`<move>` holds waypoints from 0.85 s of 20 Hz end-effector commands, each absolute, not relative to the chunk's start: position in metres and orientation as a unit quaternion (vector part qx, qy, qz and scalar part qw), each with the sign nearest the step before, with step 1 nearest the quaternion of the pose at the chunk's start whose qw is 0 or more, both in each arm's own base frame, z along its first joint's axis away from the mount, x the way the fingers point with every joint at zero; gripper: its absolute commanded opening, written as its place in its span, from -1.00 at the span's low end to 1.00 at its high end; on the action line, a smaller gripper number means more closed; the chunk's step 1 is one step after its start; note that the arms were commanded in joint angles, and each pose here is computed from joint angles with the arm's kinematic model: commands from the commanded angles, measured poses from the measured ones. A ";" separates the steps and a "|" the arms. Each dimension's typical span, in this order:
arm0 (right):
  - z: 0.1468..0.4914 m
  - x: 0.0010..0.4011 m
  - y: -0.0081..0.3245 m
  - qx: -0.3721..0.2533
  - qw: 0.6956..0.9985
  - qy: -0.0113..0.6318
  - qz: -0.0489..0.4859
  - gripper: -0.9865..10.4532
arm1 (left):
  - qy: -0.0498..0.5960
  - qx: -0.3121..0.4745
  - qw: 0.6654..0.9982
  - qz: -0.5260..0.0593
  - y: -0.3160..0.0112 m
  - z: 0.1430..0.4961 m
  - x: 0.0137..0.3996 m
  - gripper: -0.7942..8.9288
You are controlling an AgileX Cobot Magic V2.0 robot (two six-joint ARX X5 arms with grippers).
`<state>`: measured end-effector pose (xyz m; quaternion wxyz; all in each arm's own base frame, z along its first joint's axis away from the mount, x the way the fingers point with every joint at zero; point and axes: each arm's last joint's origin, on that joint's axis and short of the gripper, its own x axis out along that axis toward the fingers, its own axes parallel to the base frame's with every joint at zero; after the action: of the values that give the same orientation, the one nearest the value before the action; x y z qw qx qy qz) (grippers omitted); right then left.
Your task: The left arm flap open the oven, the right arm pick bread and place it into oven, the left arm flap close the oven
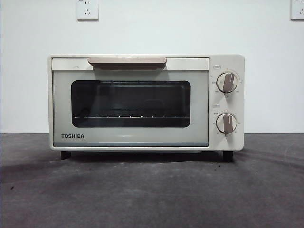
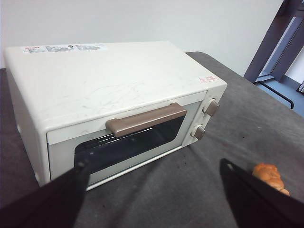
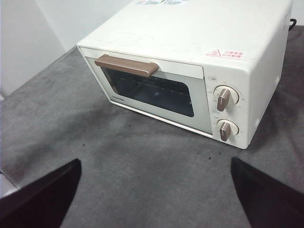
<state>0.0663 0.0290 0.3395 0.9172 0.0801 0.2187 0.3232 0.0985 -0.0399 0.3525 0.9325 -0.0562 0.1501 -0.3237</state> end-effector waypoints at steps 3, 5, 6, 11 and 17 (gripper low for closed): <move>0.341 0.077 0.030 0.146 0.913 0.260 0.279 0.08 | 0.140 -0.054 0.932 -0.330 -0.040 0.358 0.098 0.13; 0.335 0.085 0.032 0.168 0.905 0.301 0.250 0.08 | 0.139 -0.053 0.932 -0.330 -0.041 0.358 0.098 0.13; 0.330 0.090 0.032 0.178 0.899 0.329 0.226 0.08 | 0.139 -0.053 0.932 -0.330 -0.041 0.358 0.098 0.13; 0.300 0.121 0.036 0.167 0.851 0.483 0.117 0.08 | 0.137 -0.053 0.932 -0.330 -0.041 0.358 0.098 0.13; 0.263 0.161 0.044 0.139 0.775 0.614 0.050 0.08 | 0.137 -0.053 0.933 -0.330 -0.040 0.358 0.098 0.13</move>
<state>0.1591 0.0428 0.2621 0.7769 0.1350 0.6126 0.0533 0.0985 -0.0399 0.3526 0.9327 -0.0561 0.1491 -0.3236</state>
